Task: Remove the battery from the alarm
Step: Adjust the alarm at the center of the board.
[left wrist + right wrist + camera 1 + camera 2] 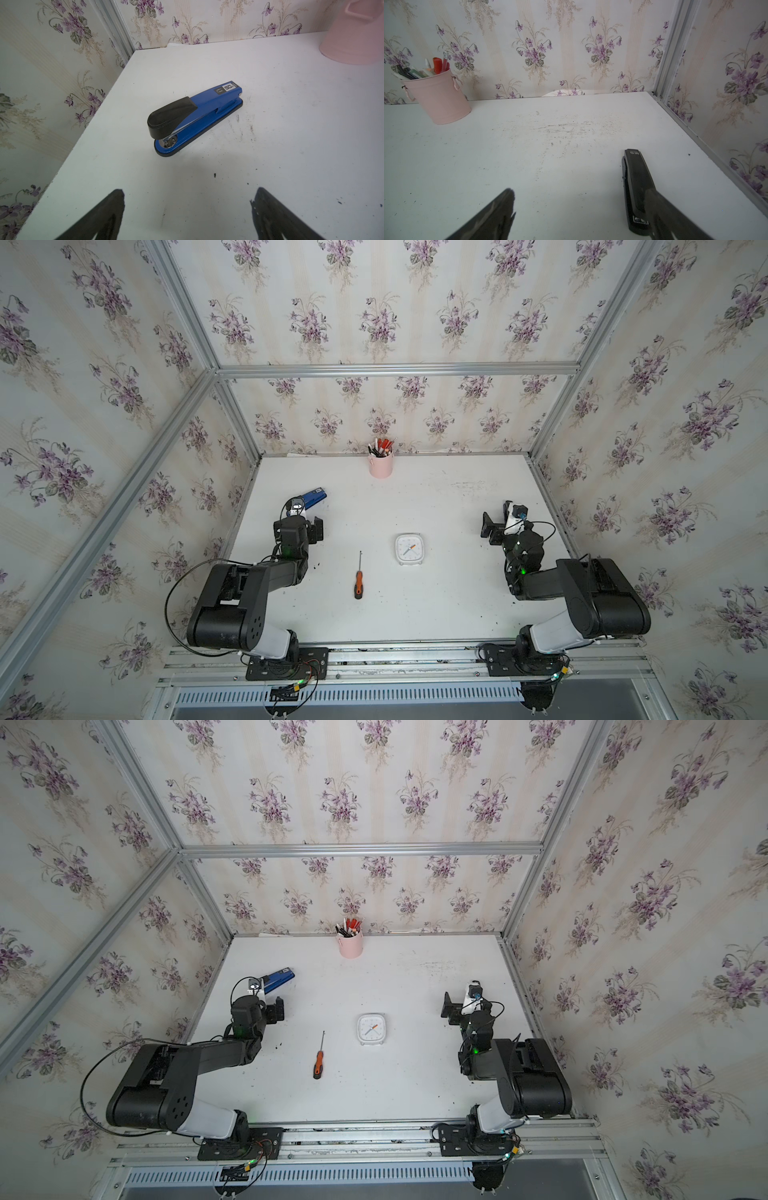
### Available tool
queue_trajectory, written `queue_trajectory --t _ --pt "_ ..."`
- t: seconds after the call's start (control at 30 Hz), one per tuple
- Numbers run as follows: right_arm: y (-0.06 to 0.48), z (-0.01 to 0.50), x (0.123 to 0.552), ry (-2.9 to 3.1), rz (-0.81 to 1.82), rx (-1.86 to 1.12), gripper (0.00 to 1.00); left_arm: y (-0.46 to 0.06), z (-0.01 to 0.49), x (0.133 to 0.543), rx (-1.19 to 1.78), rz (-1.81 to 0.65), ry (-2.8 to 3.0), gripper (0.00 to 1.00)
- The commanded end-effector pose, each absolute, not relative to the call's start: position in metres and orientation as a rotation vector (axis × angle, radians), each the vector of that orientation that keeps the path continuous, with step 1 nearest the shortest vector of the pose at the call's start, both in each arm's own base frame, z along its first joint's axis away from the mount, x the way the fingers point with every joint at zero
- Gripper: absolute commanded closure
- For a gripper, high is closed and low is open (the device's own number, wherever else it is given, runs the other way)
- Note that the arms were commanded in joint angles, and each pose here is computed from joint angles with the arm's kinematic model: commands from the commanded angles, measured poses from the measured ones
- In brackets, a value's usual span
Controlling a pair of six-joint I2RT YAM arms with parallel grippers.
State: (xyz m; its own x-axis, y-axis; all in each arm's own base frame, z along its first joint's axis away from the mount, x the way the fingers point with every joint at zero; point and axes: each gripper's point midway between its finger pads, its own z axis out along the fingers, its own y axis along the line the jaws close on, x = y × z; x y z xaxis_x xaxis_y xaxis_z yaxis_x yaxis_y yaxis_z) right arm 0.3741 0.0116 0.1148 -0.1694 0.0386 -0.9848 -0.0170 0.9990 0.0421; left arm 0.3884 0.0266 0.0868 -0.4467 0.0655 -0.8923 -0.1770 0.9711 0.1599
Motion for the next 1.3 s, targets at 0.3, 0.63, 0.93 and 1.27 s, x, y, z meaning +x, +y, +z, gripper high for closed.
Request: queue_trajectory --t 0.3,0.63,0.93,1.27 --pt "0.009 0.142 0.383 1.734 0.01 0.041 0.0 0.005 0.145 0.402 0.038 0.275 2.077 0.0" --pt "0.033 0.165 0.394 2.179 0.223 0.288 0.0 -0.142 0.213 0.327 -0.01 0.005 2.619 0.0" --pt "0.093 0.15 0.385 2.372 0.475 0.357 0.01 -0.263 0.174 0.302 -0.079 -0.121 2.939 0.0" --pt "0.176 0.115 0.353 2.55 1.062 0.194 0.04 -0.281 0.124 0.308 -0.265 -0.236 2.994 0.0"
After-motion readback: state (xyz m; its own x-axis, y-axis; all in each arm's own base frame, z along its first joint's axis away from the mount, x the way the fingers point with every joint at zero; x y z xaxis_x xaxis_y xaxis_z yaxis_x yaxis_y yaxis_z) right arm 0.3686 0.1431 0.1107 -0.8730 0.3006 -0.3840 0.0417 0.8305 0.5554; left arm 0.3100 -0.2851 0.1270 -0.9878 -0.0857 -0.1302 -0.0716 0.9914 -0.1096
